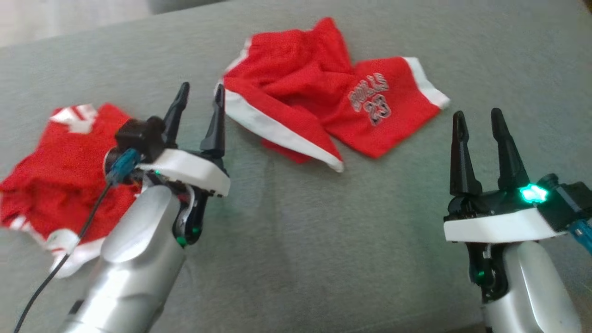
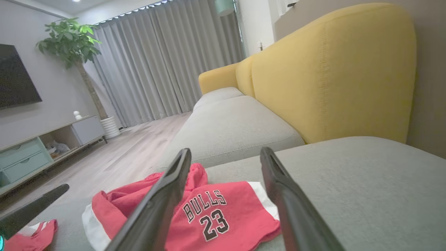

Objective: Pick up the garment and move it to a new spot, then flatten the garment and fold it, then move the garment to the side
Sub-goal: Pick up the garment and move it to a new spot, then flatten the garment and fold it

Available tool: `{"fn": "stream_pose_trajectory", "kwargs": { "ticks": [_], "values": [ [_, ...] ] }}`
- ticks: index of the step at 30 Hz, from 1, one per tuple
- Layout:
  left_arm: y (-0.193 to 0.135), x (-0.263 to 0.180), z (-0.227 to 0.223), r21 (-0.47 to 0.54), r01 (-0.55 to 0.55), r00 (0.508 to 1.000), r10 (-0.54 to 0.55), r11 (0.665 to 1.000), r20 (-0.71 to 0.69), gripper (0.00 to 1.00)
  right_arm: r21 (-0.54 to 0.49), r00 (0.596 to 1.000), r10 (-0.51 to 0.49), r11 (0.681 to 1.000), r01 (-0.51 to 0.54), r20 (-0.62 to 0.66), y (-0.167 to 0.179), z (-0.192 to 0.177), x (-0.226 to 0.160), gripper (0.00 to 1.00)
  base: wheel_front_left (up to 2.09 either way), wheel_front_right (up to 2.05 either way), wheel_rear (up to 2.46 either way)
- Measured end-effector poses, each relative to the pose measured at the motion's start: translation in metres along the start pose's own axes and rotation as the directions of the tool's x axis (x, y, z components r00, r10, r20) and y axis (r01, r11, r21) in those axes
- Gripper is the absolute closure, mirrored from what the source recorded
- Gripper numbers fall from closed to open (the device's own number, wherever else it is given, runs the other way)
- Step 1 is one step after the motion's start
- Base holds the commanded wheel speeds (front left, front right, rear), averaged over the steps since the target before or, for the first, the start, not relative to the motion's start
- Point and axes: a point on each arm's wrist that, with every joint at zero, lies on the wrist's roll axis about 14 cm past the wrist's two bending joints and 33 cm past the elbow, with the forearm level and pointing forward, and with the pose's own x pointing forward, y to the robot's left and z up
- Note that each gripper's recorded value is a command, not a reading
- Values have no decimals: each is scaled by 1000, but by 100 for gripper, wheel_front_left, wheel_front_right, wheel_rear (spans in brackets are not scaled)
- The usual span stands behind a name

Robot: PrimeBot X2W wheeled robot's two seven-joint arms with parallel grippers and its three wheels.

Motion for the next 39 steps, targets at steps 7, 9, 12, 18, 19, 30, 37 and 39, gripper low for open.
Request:
{"fn": "stream_pose_trajectory", "kwargs": {
  "ticks": [7, 9, 12, 18, 19, 30, 37, 39],
  "values": [
    [34, -58, 16, 101, -115, 992, 108, 988, 68, 0, -10, 997, 76, 997, -76, -13, 25, -6, 4, 0, 0, 0, 0],
    [37, -78, 14, 116, -148, 987, 140, 982, 77, 0, -12, 996, 90, 996, -91, -22, 31, -9, 1, 0, 0, 0, 0],
    [39, -106, 15, 140, -186, 980, 173, 972, 98, 0, -10, 993, 114, 993, -114, -35, 39, -12, -3, 0, 0, 0, 0],
    [36, -150, 11, 127, -267, 959, 250, 955, 134, 0, 0, 987, 151, 988, -151, -53, 53, -17, -10, 0, 0, 0, 0],
    [36, -156, 10, 111, -279, 955, 263, 954, 137, 0, 1, 986, 156, 988, -156, -56, 54, -18, -11, 0, 0, 0, 0],
    [31, -166, 13, 98, -298, 945, 279, 950, 172, 0, -23, 968, 223, 974, -227, -111, 75, -35, -17, 0, 0, 0, 0],
    [40, -168, 12, 82, -324, 936, 307, 942, 171, 0, -77, 910, 280, 945, -317, -305, 90, -96, -31, 0, 0, 0, 0],
    [42, -168, 10, 82, -329, 935, 313, 941, 167, 0, -99, 886, 288, 934, -345, -363, 92, -112, -30, 0, 0, 0, 0]
  ]
}}
